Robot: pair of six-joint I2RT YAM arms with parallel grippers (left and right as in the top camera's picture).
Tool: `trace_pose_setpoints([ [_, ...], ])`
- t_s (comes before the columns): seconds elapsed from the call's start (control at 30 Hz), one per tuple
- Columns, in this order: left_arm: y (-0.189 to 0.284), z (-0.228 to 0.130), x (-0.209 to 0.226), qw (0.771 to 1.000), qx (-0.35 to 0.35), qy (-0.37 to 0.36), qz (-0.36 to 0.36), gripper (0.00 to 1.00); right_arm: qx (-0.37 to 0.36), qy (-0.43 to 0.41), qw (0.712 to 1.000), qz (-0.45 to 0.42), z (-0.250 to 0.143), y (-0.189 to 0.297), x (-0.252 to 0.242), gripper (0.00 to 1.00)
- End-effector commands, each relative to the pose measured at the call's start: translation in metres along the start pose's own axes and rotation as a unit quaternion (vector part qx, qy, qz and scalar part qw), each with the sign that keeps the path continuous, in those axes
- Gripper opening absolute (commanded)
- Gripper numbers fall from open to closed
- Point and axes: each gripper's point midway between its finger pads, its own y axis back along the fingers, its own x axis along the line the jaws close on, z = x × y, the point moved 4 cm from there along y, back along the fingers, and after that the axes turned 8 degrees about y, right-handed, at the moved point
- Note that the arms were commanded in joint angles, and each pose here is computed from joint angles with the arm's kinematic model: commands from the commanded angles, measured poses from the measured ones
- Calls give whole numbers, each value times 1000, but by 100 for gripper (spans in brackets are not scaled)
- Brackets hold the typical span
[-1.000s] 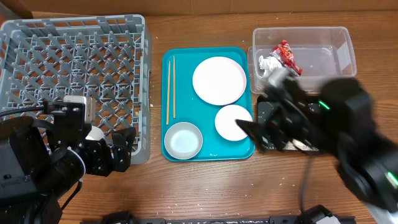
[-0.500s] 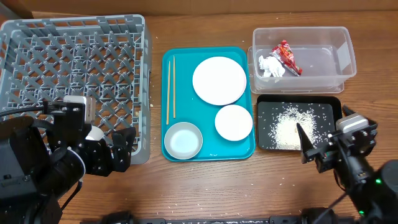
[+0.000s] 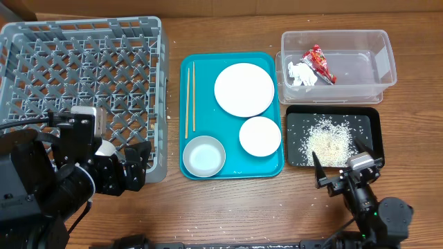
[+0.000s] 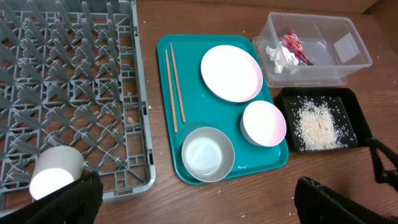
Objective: Sort waste into correct bins and load items into the dishwasher
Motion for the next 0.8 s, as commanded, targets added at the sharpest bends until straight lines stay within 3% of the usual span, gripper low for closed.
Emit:
trace_pose_setpoints([
  [0.0, 3, 1, -3, 1000, -6, -16, -4, 100, -10, -57, 998, 2, -14, -7, 3, 100],
  [0.17, 3, 1, -3, 1000, -6, -16, -4, 100, -69, -47, 996, -14, -19, -17, 1, 100],
  [0.77, 3, 1, -3, 1000, -6, -16, -4, 100, -58, -52, 997, -11, -23, -18, 2, 100],
])
